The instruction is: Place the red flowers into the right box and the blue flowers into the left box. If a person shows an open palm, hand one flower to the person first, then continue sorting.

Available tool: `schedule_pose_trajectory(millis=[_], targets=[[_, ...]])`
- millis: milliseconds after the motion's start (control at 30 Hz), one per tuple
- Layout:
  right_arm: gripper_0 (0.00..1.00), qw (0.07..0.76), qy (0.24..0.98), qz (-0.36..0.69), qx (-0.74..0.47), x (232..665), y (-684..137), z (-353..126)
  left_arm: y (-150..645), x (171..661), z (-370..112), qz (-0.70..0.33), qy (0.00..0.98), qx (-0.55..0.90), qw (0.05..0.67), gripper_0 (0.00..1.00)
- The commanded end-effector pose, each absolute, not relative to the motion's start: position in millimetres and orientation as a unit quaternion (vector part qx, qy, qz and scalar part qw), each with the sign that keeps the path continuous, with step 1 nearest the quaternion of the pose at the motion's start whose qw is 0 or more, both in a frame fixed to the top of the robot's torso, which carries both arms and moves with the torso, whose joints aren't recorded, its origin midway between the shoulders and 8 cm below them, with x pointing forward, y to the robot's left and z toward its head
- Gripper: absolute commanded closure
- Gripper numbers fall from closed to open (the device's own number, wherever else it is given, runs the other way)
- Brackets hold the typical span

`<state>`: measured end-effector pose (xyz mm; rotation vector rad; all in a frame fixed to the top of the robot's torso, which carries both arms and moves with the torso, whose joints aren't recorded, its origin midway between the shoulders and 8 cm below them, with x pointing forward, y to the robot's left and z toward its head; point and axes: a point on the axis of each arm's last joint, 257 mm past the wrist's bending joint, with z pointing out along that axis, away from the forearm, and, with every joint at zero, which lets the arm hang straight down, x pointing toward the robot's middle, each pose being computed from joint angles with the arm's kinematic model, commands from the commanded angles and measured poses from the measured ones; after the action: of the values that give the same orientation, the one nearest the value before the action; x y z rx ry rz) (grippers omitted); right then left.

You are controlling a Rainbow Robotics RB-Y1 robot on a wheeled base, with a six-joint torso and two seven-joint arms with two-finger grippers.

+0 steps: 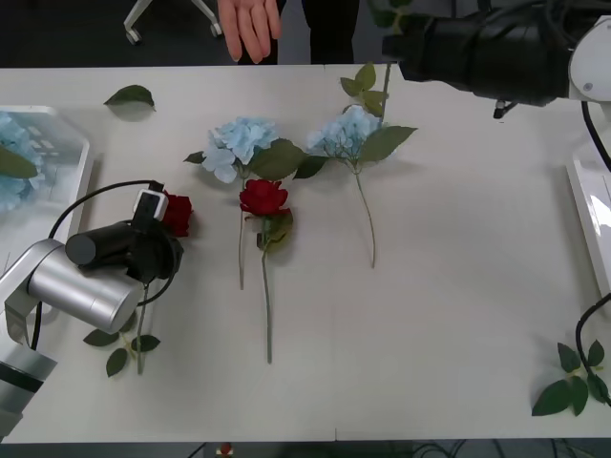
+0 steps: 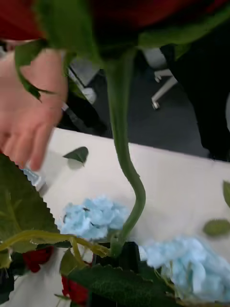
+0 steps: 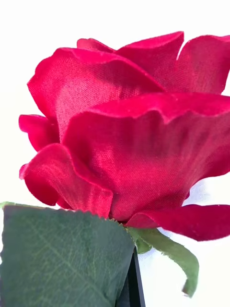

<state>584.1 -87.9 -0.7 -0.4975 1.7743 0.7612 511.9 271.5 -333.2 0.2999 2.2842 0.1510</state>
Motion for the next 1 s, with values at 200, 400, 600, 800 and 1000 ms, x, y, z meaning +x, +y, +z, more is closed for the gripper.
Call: schedule_pose_trajectory(millis=[200, 400, 600, 800, 1000], targets=[[1.00, 0.643, 0.637, 0.296, -0.303, 576, -30, 95, 271, 507, -336, 0.058, 0.904, 0.115, 0.407, 1.00], [1.00, 0.679, 0.591, 0.252, -0.355, 571, -13, 115, 271, 508, -335, 0.058, 0.904, 0.115, 0.408, 1.00], [1.00, 0.707, 0.548, 0.231, -0.382, 563, 9, 136, 270, 507, -336, 0.057, 0.903, 0.115, 0.409, 1.00], [1.00, 0.722, 0.521, 0.237, -0.389, 554, 32, 152, 268, 508, -336, 0.056, 0.903, 0.115, 0.409, 1.00], [1.00, 0.736, 0.502, 0.240, -0.386, 550, 50, 161, 269, 508, -336, 0.057, 0.903, 0.115, 0.409, 1.00]])
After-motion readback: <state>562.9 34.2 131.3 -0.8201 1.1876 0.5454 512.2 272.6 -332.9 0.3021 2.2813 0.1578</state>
